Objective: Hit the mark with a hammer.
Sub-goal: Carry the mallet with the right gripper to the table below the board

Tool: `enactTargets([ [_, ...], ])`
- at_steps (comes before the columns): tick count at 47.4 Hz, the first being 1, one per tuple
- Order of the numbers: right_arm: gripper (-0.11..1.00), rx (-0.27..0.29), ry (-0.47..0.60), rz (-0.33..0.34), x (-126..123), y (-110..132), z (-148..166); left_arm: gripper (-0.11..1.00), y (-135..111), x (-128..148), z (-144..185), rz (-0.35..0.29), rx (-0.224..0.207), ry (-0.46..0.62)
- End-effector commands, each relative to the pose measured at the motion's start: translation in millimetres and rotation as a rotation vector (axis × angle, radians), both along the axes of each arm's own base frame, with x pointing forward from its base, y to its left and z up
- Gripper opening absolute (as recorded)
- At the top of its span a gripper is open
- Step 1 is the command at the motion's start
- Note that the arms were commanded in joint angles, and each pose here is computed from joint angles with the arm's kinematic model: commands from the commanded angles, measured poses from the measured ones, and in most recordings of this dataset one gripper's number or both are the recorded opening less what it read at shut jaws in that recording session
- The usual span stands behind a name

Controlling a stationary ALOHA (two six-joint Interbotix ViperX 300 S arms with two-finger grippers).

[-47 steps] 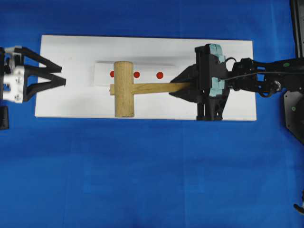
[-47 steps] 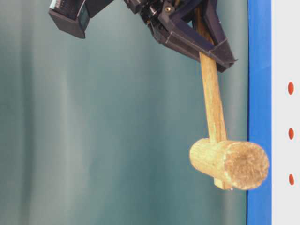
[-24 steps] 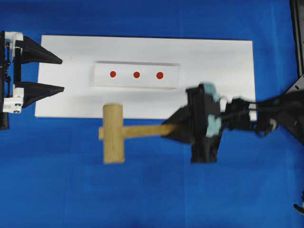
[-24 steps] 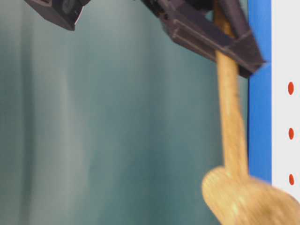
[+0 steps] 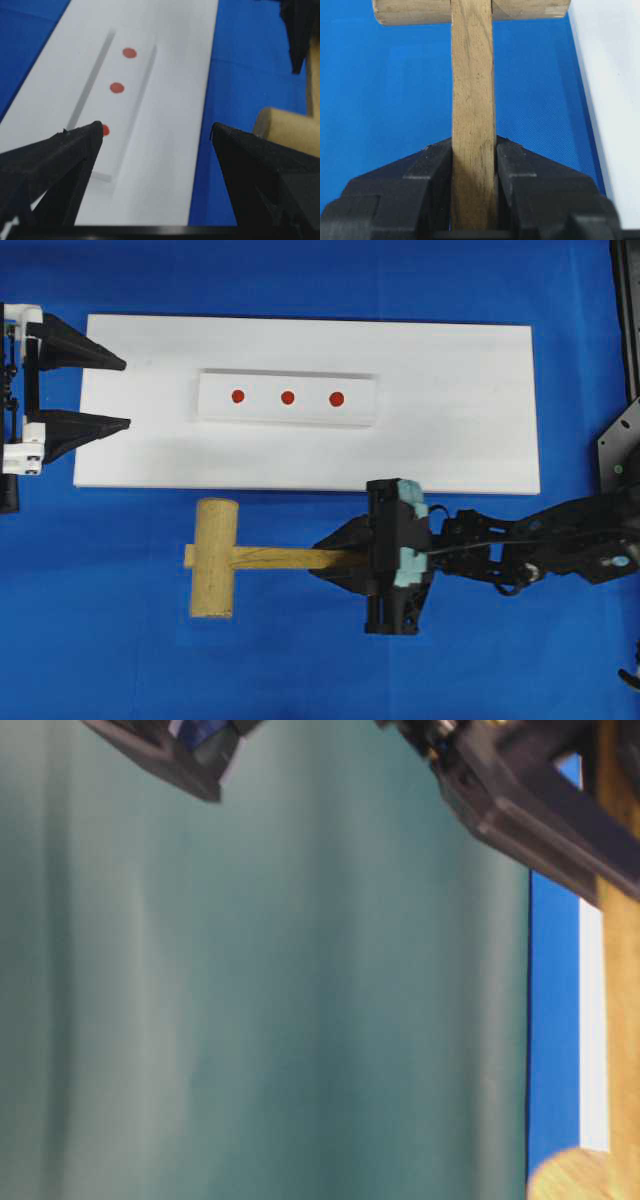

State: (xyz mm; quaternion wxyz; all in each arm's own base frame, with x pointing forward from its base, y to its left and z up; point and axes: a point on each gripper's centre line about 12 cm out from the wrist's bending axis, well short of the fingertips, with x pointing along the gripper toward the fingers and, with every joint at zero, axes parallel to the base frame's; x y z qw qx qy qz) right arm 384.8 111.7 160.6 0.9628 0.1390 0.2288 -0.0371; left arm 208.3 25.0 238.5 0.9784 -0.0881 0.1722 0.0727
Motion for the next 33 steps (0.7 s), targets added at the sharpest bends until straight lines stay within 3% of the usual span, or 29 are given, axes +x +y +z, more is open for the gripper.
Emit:
enactTargets([
  [1,0.08,0.007,-0.043,-0.005,10.3,4.1,11.3,0.85,0.8,1.3,5.9,0.002,0.004,-0.023],
  [18,0.08,-0.004,0.070,0.003,29.0,17.3,-39.0,0.85,0.6,-0.2,3.9,0.003,0.002,-0.020],
  [33,0.08,-0.015,0.115,0.007,27.4,17.0,-56.0,0.85,2.2,-0.6,3.2,0.010,0.004,-0.018],
])
